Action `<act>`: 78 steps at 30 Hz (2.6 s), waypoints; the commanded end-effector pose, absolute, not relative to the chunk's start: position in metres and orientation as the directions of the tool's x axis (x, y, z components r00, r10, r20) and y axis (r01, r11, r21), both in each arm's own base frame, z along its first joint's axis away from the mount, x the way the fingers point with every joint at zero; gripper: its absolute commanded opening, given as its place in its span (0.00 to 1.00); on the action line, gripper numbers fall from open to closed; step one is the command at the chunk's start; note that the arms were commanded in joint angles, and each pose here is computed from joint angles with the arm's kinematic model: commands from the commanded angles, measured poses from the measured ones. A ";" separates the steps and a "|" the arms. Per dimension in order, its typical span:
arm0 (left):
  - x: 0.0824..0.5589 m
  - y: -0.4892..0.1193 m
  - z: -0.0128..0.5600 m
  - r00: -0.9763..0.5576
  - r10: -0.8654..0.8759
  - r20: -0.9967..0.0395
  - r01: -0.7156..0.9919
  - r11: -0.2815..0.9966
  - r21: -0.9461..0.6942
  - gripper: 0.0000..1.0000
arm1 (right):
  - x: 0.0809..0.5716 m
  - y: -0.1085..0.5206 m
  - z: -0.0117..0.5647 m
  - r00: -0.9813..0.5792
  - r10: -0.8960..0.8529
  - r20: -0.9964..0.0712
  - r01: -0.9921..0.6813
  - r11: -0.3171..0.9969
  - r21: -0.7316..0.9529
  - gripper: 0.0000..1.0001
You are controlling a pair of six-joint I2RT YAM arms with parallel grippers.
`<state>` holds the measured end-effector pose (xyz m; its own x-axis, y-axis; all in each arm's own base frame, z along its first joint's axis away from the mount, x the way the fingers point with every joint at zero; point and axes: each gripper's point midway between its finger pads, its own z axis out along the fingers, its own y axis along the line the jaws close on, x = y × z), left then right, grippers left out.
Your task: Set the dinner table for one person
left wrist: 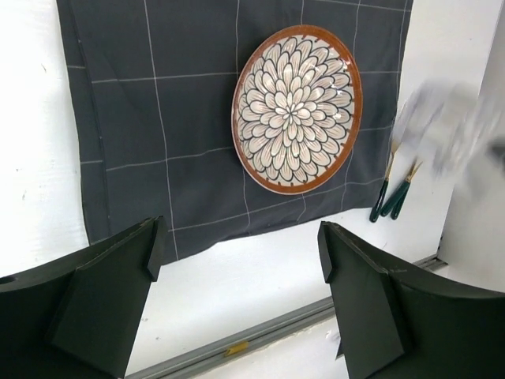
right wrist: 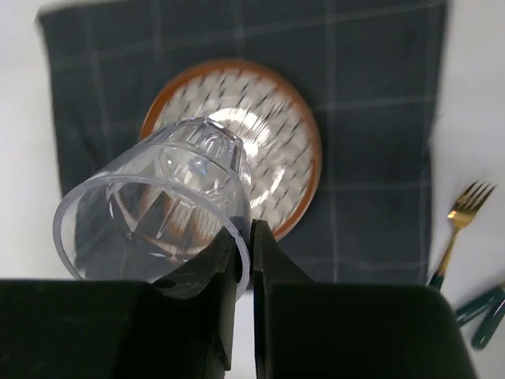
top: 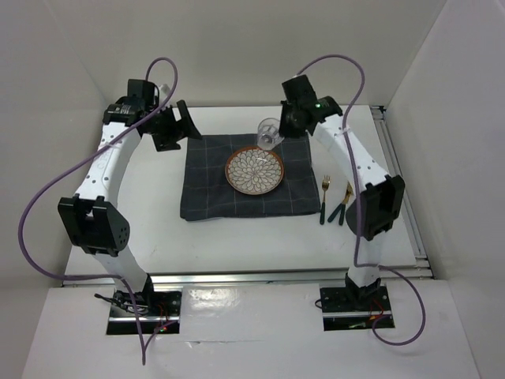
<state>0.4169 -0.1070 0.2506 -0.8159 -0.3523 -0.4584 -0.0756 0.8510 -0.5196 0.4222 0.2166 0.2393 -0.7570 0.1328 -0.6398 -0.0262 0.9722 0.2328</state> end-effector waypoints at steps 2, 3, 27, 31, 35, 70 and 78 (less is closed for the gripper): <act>0.408 -0.107 0.257 -0.808 -0.346 -0.477 -0.056 0.850 -0.523 0.96 | 0.476 0.164 0.212 -0.764 0.201 -0.613 0.134 0.979 0.153 0.00; 0.407 -0.106 0.255 -0.811 -0.347 -0.471 -0.066 0.854 -0.516 0.96 | 0.484 0.158 0.210 -0.764 0.212 -0.610 0.150 0.977 0.151 0.00; 0.407 -0.115 0.214 -0.868 -0.311 -0.388 -0.085 0.862 -0.500 0.97 | 0.566 0.100 0.116 -0.752 0.350 -0.558 0.310 0.936 0.169 0.00; 0.405 -0.114 0.213 -0.871 -0.310 -0.380 -0.090 0.862 -0.498 0.97 | 0.568 0.097 0.105 -0.758 0.356 -0.546 0.316 0.934 0.170 0.00; 0.405 -0.114 0.213 -0.872 -0.302 -0.384 -0.082 0.865 -0.495 0.98 | 0.573 0.105 0.113 -0.758 0.350 -0.550 0.281 0.937 0.210 0.56; 0.376 -0.132 0.217 -0.880 -0.225 -0.419 -0.035 0.909 -0.415 0.98 | 0.322 0.057 0.030 -0.894 0.359 -0.269 0.337 0.933 0.124 0.36; 0.373 -0.132 0.218 -0.880 -0.225 -0.419 -0.035 0.909 -0.415 0.98 | 0.320 0.051 0.021 -0.888 0.367 -0.276 0.356 0.930 0.091 0.35</act>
<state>0.3778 -0.1331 0.2013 -0.8960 -0.2393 -0.3740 -0.0681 0.9064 -0.4169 0.3074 0.0542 0.0212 -0.9042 0.3661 -0.2201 0.3521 0.9305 0.1012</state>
